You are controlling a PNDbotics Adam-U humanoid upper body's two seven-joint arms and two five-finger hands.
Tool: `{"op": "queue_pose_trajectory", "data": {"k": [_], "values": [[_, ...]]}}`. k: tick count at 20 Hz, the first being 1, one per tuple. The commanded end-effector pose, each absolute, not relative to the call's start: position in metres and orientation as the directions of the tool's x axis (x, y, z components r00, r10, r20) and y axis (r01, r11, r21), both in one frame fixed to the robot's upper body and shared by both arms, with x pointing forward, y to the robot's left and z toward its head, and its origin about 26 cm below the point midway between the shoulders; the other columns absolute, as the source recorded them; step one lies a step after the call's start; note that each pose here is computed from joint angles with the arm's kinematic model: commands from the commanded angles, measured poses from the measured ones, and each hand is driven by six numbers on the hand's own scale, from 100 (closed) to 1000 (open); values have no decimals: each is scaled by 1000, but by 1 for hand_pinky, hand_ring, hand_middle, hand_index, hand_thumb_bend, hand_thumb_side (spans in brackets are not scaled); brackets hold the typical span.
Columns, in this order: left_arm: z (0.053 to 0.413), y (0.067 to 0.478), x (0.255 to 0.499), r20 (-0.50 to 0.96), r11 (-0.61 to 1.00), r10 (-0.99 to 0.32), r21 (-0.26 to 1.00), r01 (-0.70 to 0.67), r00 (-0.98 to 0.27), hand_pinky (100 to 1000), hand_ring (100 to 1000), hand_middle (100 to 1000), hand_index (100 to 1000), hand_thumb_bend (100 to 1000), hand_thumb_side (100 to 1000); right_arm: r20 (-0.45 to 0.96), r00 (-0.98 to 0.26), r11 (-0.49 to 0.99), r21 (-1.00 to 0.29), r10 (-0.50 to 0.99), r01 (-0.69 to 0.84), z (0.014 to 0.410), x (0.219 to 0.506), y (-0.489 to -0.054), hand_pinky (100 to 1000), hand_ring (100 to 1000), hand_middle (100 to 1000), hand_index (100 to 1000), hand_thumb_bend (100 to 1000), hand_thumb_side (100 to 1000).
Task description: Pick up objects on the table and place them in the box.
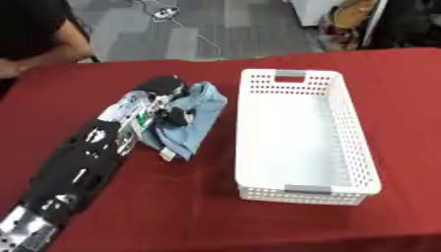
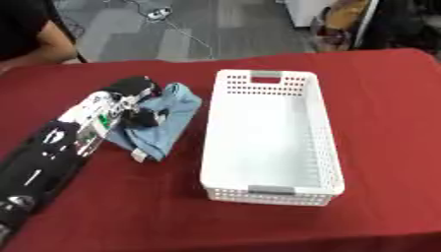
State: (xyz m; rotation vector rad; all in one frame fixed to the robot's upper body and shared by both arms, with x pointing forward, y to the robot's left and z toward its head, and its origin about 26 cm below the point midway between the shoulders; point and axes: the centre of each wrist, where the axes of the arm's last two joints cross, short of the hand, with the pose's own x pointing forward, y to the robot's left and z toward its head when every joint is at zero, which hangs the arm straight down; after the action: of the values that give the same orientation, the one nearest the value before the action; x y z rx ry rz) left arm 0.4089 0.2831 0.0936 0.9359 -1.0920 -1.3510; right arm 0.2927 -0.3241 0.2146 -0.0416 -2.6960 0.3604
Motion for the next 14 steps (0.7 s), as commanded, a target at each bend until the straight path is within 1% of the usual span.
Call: {"op": "queue_pose_trajectory", "data": {"k": [1,2,3,4,5,6,7,8,9,11,14], "values": [[105,289,410,142,128,-989,968,217,-48,100,100,100,109,100,373,369,-925,962,-272,88,-17,224,291,-324,840,870,839,947,100,1000],[102,290,410,211,201,-977,957,208,-31,100,100,100,106,100,399,369,-925,962,-271,89,-16,224,291,-324,840,870,839,947,100,1000],[100,290,409,317,309,-948,933,185,-17,100,100,100,103,100,435,370,-925,963,-270,90,-15,224,291,-324,840,870,839,947,100,1000],[98,290,409,422,415,-907,896,159,-8,100,100,100,105,100,415,370,-925,963,-270,91,-13,224,291,-324,840,870,839,947,100,1000],[98,288,408,527,522,-850,844,123,-14,100,100,100,100,100,487,370,-925,963,-269,91,-13,224,291,-324,840,870,839,947,100,1000],[97,286,408,623,619,-782,781,89,-25,100,100,100,100,100,471,370,-924,963,-270,92,-13,224,291,-324,840,870,839,947,100,1000],[97,283,407,697,695,-716,717,61,-42,100,100,100,100,100,534,370,-924,963,-269,91,-13,224,291,-324,840,870,839,947,100,1000],[98,280,406,764,764,-641,644,35,-65,100,100,100,100,100,531,371,-924,963,-269,91,-13,224,291,-324,840,870,839,947,100,1000],[100,276,406,814,816,-574,577,17,-86,100,100,100,100,100,561,371,-924,963,-270,91,-13,224,291,-324,840,870,839,947,100,1000],[102,271,404,876,882,-468,472,2,-120,100,100,100,100,100,569,371,-924,963,-270,91,-14,224,291,-324,840,870,839,947,100,1000],[104,265,403,916,926,-373,377,0,-146,100,100,100,100,100,577,372,-924,963,-270,90,-15,223,291,-324,840,870,839,947,100,1000]]}}
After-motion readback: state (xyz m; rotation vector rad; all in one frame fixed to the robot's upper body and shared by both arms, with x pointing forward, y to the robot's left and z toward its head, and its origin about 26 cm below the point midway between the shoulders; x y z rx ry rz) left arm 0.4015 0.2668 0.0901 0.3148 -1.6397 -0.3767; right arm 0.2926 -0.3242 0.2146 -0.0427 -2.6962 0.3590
